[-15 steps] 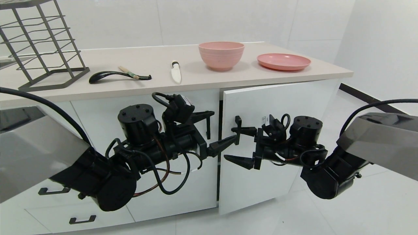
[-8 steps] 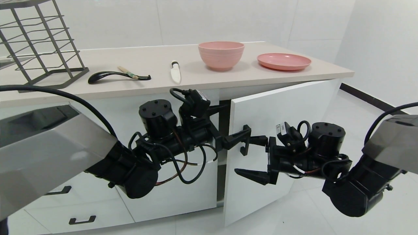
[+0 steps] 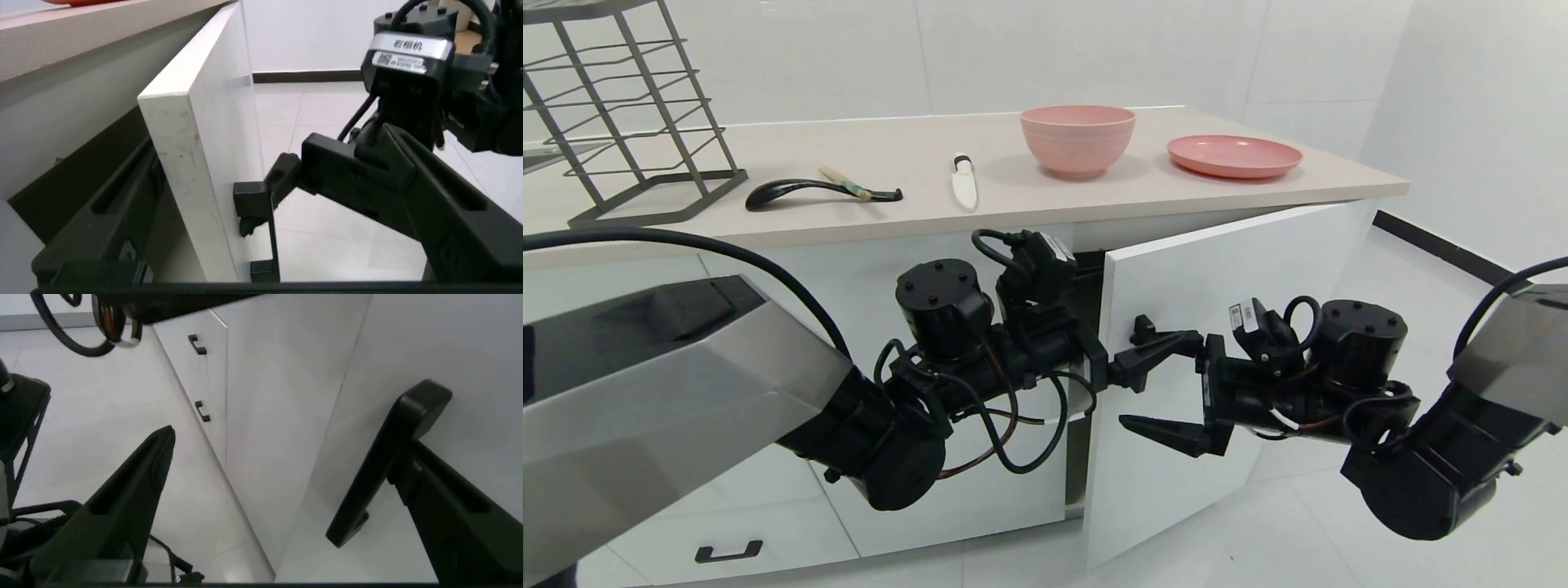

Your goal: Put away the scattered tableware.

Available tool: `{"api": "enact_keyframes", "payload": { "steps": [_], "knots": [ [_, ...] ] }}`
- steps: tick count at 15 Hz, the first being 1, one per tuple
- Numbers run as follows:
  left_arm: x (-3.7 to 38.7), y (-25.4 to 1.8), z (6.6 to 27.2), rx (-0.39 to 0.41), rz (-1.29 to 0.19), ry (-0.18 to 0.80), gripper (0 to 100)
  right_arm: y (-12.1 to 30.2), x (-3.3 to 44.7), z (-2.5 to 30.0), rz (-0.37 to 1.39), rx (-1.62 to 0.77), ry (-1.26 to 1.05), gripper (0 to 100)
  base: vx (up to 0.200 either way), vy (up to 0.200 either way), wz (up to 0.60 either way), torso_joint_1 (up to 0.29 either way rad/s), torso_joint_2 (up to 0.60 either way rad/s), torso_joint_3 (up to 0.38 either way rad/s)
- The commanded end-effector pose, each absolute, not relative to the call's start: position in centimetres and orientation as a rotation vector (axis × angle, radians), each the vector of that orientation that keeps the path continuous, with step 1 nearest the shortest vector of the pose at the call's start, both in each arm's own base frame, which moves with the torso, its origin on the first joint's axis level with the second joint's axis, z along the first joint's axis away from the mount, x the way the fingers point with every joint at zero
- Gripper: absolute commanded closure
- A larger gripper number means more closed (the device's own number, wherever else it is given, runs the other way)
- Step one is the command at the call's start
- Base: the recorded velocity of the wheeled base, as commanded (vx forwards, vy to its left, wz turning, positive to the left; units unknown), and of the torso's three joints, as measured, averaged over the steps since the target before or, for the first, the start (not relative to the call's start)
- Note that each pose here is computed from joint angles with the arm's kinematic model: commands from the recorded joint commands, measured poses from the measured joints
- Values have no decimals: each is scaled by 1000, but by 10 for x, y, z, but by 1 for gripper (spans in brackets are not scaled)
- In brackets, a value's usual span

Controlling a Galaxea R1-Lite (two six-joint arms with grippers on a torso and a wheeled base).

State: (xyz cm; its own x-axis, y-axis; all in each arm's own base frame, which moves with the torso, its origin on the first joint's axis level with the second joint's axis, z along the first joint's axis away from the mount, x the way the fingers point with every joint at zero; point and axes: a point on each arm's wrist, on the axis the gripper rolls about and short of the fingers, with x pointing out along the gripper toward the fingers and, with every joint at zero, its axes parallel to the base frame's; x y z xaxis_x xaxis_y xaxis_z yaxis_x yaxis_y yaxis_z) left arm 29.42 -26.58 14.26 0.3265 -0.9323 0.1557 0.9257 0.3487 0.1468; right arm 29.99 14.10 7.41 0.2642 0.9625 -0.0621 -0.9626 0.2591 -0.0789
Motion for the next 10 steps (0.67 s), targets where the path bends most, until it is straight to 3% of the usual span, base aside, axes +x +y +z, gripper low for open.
{"api": "enact_keyframes", "payload": {
  "steps": [1, 10],
  "knots": [
    [293, -265, 142, 33, -1221, -223, 0, 132, 303, 73, 1267, -104, 17, 0, 0, 0, 0, 0, 0, 0],
    [294, -265, 140, 36, -1208, -214, 0, 120, 284, 72, 1249, -95, 63, 0, 0, 0, 0, 0, 0, 0]
  ]
}}
